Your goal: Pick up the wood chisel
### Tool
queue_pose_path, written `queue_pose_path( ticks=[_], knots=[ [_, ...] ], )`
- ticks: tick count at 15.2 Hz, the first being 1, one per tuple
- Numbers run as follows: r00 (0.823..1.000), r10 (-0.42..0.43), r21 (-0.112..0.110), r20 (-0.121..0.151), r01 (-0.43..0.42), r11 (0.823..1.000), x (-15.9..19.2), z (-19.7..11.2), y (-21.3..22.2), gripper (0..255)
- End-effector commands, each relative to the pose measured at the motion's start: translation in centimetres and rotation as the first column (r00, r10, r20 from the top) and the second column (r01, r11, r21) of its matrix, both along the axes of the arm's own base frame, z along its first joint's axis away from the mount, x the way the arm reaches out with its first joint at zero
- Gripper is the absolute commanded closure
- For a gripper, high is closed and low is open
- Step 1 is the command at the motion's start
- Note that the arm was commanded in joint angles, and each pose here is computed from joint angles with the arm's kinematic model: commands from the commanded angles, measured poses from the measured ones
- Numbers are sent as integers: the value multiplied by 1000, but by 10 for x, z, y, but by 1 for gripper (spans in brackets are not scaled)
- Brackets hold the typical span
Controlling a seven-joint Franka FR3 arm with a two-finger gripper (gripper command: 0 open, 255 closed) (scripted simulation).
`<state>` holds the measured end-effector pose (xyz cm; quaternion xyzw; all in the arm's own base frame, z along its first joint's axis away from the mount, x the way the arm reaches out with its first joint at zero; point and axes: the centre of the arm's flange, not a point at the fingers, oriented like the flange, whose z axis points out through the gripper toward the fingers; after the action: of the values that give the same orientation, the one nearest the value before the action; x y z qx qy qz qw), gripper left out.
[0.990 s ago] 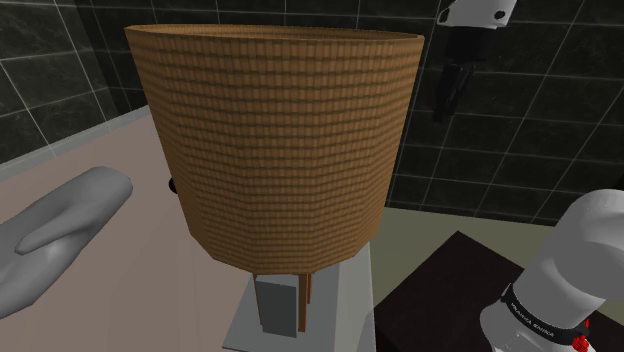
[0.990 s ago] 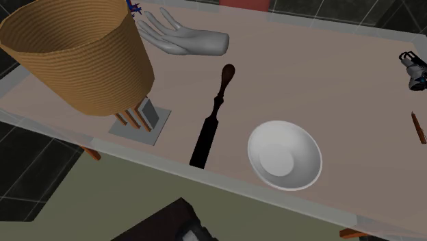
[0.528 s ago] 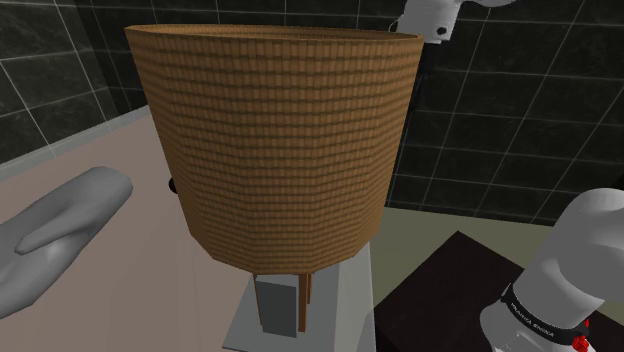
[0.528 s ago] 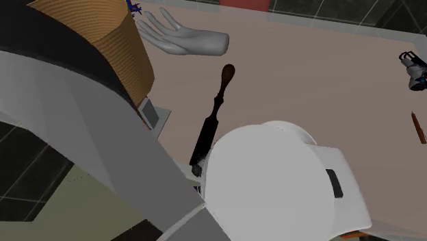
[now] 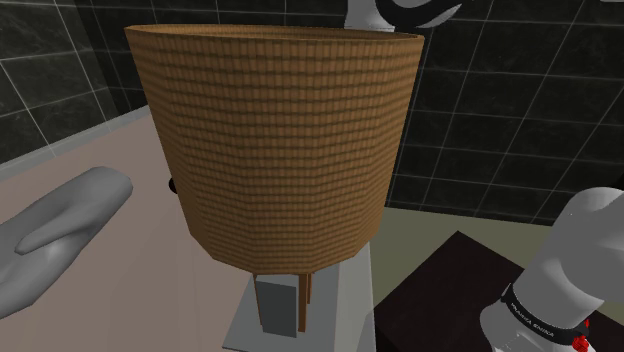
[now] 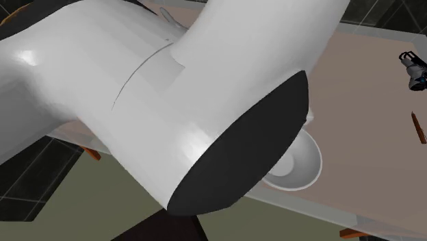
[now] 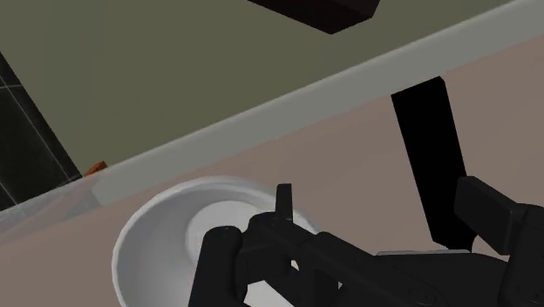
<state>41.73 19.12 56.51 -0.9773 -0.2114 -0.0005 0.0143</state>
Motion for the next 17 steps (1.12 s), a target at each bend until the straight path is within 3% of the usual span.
queue_pose_path(
  ticks=[1, 8, 15, 17],
  knots=[
    [999, 32, -6, 1, -32, 999, 10, -10, 25, 0],
    [990, 140, -32, 1, -140, 990, 47, -41, 108, 0],
    [969, 247, -57, -2, -247, 967, 75, -74, 193, 0],
    [968, 253, -58, -2, -252, 966, 76, -82, 197, 0]
  ],
)
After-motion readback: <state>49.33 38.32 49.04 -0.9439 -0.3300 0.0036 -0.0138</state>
